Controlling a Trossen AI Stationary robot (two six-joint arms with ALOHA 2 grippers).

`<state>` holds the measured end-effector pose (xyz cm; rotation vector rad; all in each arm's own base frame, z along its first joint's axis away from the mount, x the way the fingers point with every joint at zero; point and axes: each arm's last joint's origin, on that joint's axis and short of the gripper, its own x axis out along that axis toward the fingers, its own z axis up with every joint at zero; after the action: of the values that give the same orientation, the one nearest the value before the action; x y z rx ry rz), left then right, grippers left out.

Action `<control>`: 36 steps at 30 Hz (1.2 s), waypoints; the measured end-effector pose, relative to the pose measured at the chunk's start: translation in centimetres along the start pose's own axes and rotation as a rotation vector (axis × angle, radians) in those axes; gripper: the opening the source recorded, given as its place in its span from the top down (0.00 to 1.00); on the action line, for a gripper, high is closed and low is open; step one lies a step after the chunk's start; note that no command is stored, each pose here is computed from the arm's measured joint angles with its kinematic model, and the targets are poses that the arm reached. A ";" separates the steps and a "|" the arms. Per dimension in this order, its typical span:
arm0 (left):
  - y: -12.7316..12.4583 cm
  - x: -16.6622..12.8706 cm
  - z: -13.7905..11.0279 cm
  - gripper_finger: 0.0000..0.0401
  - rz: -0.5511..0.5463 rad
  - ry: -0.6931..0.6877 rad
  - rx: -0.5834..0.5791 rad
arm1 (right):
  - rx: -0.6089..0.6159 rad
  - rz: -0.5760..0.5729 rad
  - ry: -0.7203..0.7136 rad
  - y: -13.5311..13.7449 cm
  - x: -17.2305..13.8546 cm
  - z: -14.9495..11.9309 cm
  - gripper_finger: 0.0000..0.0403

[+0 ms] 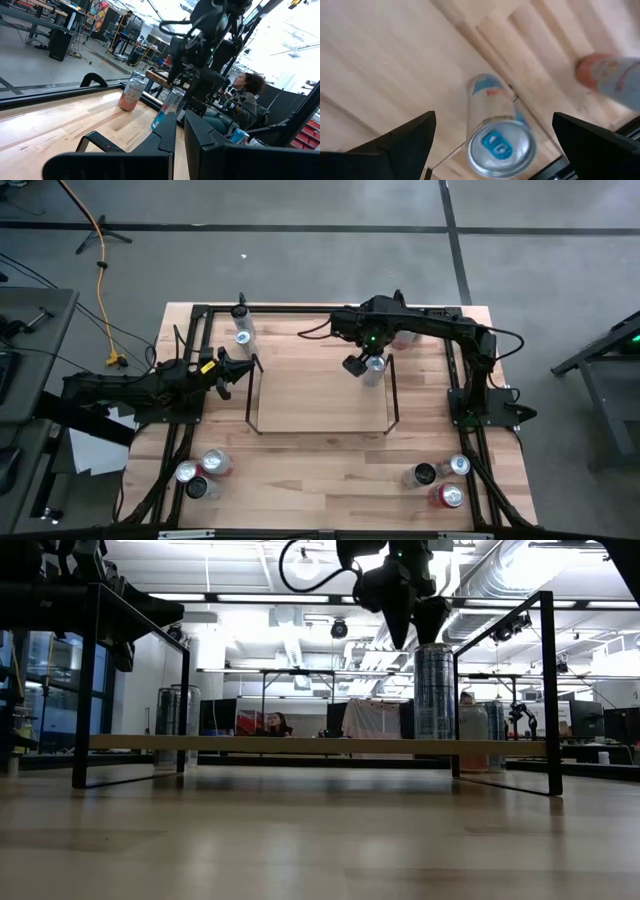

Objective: Place canned beverage on shelf
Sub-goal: Put the blue soda can aligned with the other blue soda can on the shelf

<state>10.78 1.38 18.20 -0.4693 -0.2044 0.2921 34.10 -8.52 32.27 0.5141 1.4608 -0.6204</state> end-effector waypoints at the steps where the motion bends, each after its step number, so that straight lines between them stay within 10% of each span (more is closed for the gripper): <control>1: 0.0 0.0 0.0 1.00 0.000 0.000 0.000 | 0.004 -0.012 -0.021 -0.1 -0.3 0.1 0.04; 27: 0.0 0.0 0.0 1.00 0.000 0.000 0.000 | -0.335 -0.045 -0.429 -2.1 -10.2 -0.6 0.04; 36: -0.1 0.0 0.2 1.00 -0.009 -0.018 -0.040 | -0.171 0.024 -0.570 -5.2 -11.6 -6.1 0.04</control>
<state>10.75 1.38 18.40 -0.5057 -0.2301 0.2837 25.99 -7.50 43.72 0.1938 0.9533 -0.5590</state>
